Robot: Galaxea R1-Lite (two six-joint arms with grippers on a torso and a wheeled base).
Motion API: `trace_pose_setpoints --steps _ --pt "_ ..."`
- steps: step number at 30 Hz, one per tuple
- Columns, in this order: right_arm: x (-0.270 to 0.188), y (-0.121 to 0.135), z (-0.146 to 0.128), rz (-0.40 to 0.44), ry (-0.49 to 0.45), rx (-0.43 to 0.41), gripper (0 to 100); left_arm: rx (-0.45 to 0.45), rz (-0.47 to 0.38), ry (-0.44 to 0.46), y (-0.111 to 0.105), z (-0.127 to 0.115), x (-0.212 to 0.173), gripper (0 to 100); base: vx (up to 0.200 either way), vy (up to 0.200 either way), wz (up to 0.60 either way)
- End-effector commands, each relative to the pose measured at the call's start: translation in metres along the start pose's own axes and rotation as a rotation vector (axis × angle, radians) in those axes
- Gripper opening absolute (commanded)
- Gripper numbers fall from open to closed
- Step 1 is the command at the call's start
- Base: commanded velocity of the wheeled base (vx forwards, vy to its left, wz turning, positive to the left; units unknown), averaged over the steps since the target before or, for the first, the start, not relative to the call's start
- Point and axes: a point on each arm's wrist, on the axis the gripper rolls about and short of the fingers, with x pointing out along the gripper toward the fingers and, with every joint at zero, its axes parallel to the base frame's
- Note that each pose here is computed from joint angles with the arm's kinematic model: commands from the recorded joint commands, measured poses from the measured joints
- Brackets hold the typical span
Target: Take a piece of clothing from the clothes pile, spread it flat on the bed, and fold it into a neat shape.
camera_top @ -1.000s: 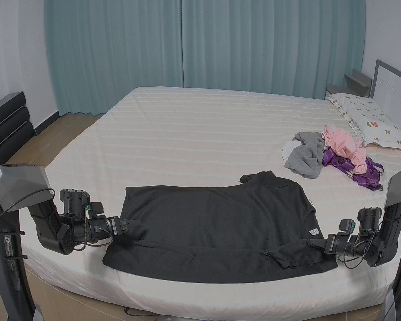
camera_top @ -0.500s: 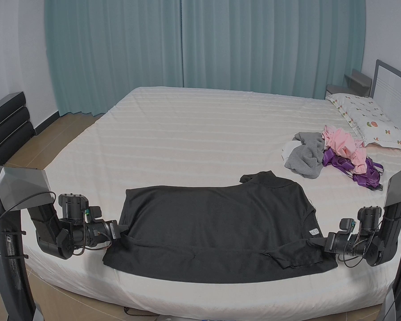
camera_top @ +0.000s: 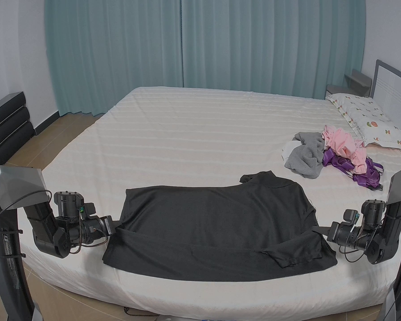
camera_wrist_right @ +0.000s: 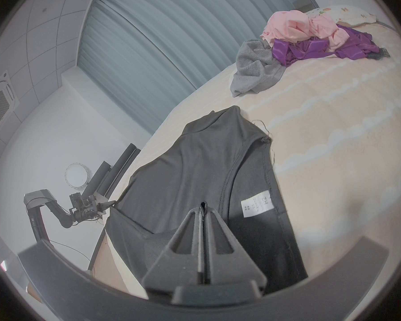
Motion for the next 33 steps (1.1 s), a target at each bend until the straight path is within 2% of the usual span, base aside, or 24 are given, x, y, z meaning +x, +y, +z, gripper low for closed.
trace_pose_setpoints --steps 1,16,22,33 --pt "0.004 -0.001 0.004 0.001 -0.017 0.004 0 -0.003 0.006 -0.008 0.003 0.001 0.000 0 0.000 0.000 0.00" --pt "0.013 -0.007 0.005 -0.003 -0.015 0.021 0 -0.008 0.013 -0.016 0.008 0.000 0.001 0 0.000 0.000 0.00" --pt "0.001 -0.006 0.008 -0.015 -0.039 0.025 0 -0.030 0.022 -0.022 0.010 -0.002 -0.007 0 0.000 0.000 0.00" --pt "-0.019 0.004 0.011 -0.012 -0.071 0.015 0 -0.015 0.011 -0.057 0.009 -0.008 -0.012 0 0.000 0.000 0.00"
